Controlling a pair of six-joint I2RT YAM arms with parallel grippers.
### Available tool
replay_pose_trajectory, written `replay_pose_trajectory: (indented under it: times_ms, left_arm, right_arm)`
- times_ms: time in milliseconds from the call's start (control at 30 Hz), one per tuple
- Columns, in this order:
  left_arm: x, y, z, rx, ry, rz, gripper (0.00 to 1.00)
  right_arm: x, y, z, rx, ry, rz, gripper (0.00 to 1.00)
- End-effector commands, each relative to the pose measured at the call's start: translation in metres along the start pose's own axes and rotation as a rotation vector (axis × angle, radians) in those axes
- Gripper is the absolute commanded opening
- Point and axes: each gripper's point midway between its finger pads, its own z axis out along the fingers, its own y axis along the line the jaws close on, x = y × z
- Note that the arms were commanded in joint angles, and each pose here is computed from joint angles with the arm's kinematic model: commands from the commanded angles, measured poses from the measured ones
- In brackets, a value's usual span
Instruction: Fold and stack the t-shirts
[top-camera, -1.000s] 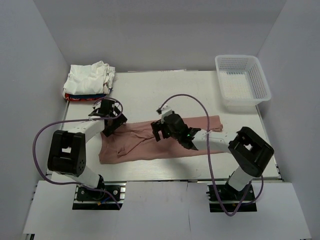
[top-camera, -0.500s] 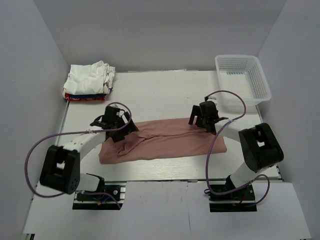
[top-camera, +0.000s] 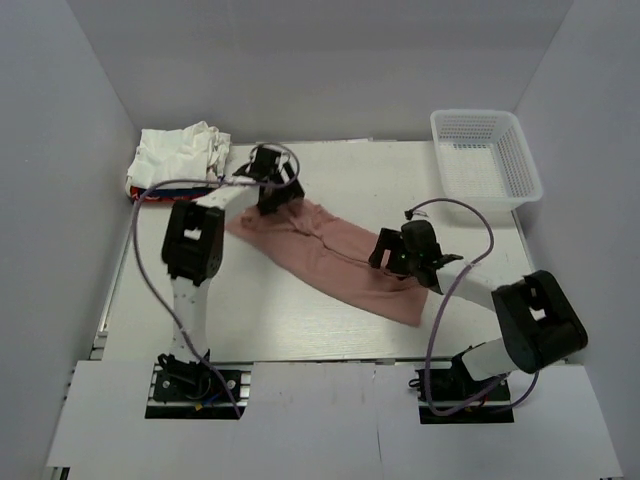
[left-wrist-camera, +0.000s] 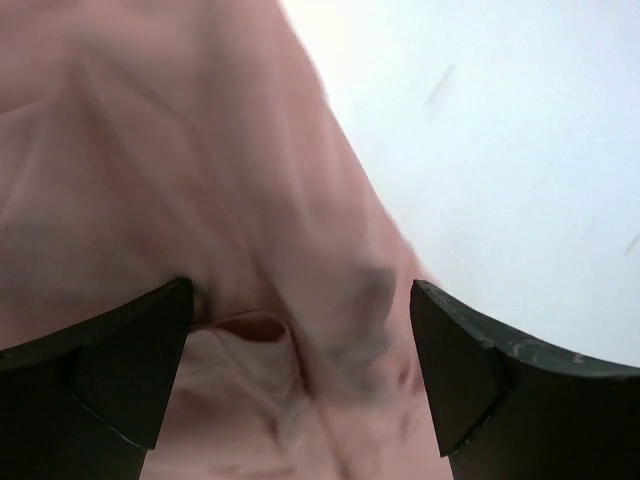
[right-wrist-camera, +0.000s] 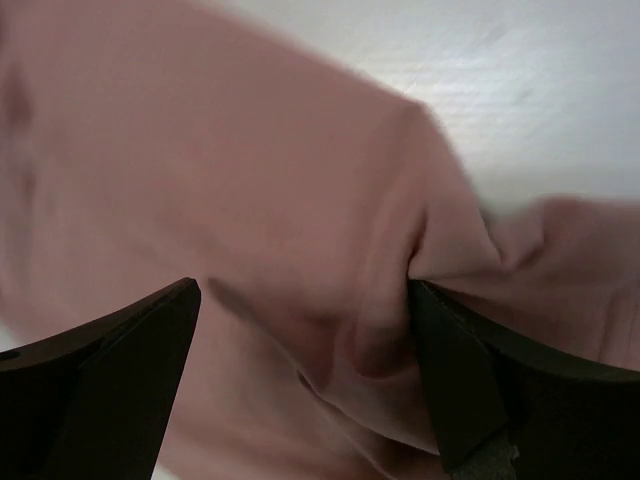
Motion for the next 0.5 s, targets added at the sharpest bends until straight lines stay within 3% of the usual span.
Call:
replay_pose_trajectory:
  times_ms: [0, 33, 67, 167, 200, 233, 267, 367, 467]
  left_arm:
    - [-0.013, 0.002, 0.071, -0.046, 0.025, 0.081, 1.00]
    - [0.011, 0.014, 0.116, -0.059, 0.105, 0.107, 1.00]
    - [-0.035, -0.045, 0.115, 0.083, 0.014, 0.132, 1.00]
    - [-0.011, -0.094, 0.142, 0.334, 0.100, 0.153, 1.00]
    - [-0.027, -0.115, 0.141, 0.432, 0.018, 0.151, 1.00]
    - [-0.007, -0.102, 0.151, 0.428, 0.048, 0.111, 1.00]
    - [-0.006, -0.114, 0.145, 0.477, 0.017, 0.130, 1.00]
    - [-0.033, -0.143, 0.128, 0.498, -0.114, 0.175, 1.00]
    - [-0.039, -0.141, 0.136, 0.458, -0.116, 0.166, 1.00]
  right_arm:
    - [0.097, 0.010, -0.038, -0.107, 0.328, -0.037, 0.90]
    - [0.118, 0.022, -0.049, -0.163, 0.387, -0.128, 0.90]
    - [0.133, 0.021, -0.057, -0.171, 0.447, -0.163, 0.90]
    - [0.175, 0.035, -0.077, -0.231, 0.581, -0.309, 0.90]
    - [0.188, 0.041, -0.083, -0.265, 0.616, -0.354, 0.90]
    - [0.196, 0.056, -0.090, -0.340, 0.639, -0.388, 0.90]
    - [0.199, 0.065, -0.092, -0.378, 0.644, -0.433, 0.90]
    - [0.203, 0.084, -0.093, -0.438, 0.640, -0.519, 0.90]
    - [0.199, 0.094, -0.089, -0.436, 0.626, -0.570, 0.90]
